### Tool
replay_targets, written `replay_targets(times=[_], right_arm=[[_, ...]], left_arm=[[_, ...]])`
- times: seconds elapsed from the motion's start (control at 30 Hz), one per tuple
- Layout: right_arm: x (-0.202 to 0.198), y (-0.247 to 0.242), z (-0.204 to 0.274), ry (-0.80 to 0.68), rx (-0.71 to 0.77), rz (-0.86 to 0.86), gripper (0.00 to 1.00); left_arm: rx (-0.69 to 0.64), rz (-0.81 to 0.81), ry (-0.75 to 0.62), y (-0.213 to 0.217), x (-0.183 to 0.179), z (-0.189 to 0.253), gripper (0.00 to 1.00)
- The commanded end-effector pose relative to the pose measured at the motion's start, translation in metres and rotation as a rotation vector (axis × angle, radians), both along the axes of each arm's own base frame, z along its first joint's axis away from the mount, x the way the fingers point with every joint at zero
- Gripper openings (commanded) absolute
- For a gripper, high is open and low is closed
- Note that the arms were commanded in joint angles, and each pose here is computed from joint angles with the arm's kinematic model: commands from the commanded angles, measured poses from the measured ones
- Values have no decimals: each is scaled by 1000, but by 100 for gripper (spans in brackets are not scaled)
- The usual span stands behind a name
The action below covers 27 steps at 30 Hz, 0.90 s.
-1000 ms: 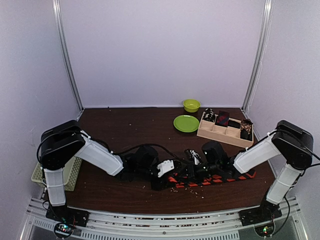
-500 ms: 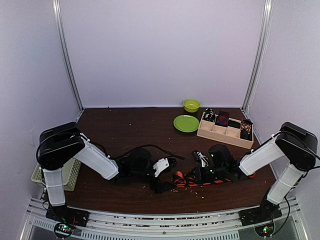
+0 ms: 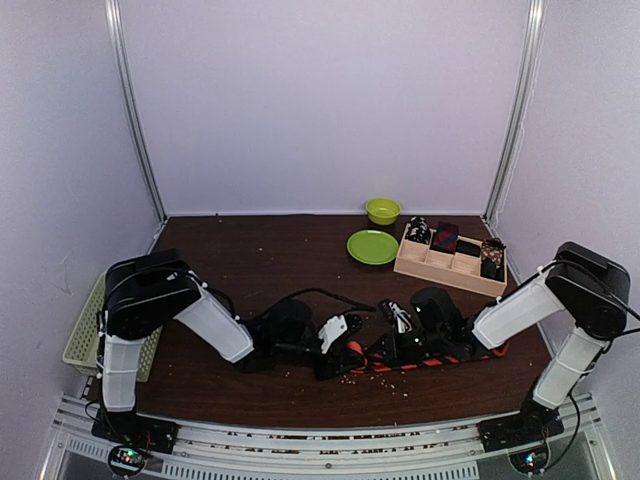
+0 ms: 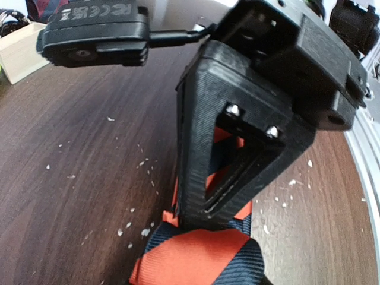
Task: Roll the ties
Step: Roll the tie at the center of the board.
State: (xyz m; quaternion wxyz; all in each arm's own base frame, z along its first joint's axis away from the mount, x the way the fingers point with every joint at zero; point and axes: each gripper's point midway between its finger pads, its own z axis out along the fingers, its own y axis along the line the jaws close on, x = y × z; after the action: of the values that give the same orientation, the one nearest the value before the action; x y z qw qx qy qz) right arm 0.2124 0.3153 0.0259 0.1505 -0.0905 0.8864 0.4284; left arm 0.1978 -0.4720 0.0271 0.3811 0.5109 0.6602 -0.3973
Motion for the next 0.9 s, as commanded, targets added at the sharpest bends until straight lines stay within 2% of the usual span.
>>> replay_targets(times=[0.0,0.13,0.23,0.43,0.53,0.67,0.73,0.87], right_arm=[[-11,-8,-17,55,-98,9,7],[-11,-1,13,12,-45,49,33],[-13,6,39,6,43,61,51],[-19,24,62,54,146,70,64],[-21,32,48,100,120,75,64],[-18,38,29,139,88,59,54],[-17,37,24,144,81,49,46],[-19,29,14,158,53,27,22]], left_arm=[[120,-26,-73,26,-8,-6,32],[282,-58,-128,49,-12,-19,29],[348,-78,-149,56,-12,-25,29],[412,-104,-163,57,-12,-33,29],[434,-109,-165,59,-12,-36,29],[450,-113,-176,59,-12,-36,29],[457,-116,-183,59,-13,-36,29],[456,-123,-193,57,-13,-35,29]])
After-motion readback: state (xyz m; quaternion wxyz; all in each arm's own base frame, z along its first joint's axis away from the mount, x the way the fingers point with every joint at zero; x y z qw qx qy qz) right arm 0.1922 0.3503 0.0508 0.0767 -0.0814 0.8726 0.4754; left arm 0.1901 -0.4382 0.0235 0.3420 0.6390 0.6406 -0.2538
